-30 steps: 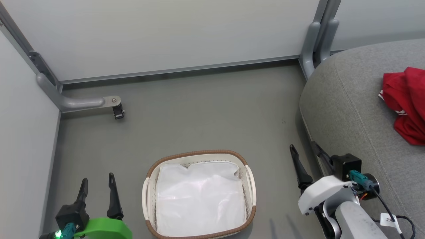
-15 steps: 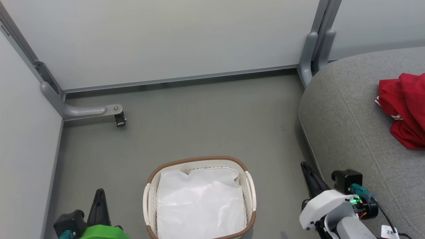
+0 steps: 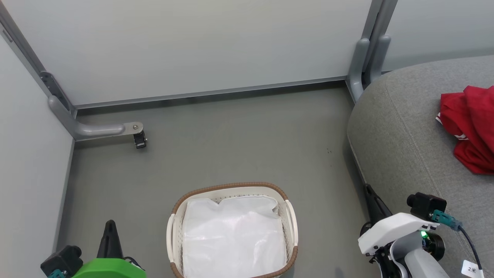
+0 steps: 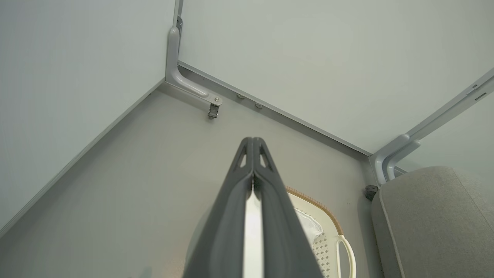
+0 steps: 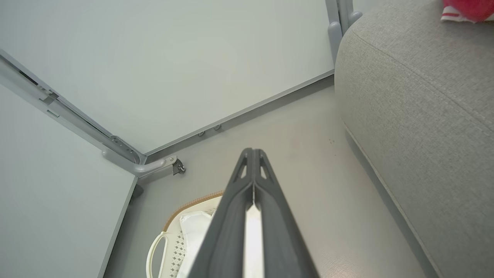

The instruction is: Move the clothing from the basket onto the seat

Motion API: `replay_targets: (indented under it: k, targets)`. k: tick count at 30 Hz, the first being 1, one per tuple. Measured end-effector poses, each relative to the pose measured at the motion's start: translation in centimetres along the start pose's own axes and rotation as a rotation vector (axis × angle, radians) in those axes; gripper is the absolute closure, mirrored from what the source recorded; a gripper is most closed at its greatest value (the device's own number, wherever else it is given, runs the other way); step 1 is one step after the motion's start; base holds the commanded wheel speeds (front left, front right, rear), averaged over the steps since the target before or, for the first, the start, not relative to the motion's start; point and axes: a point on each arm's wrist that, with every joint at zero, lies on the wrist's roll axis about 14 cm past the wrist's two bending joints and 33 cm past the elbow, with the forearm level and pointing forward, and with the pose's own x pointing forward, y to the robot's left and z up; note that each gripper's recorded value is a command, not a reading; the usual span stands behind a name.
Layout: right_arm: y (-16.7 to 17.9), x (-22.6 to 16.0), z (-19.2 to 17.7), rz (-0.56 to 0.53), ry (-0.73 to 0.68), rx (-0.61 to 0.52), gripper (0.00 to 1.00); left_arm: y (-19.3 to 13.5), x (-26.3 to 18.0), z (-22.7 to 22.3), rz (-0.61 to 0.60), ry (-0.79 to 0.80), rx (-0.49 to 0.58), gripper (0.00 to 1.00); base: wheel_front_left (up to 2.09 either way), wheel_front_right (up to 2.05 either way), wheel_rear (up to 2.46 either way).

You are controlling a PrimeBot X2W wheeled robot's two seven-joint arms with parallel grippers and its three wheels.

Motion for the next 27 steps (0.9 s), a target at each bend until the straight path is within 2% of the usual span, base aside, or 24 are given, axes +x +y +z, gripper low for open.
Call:
replay_targets:
  k: [27]
  targets:
    - [-1.4,-0.3,2.1,-0.051,-0.049,0.382,1.0,-0.6,0.9,1.7,-0.016,0.002,-0.383,1.0,0.0,0.0,0.0]
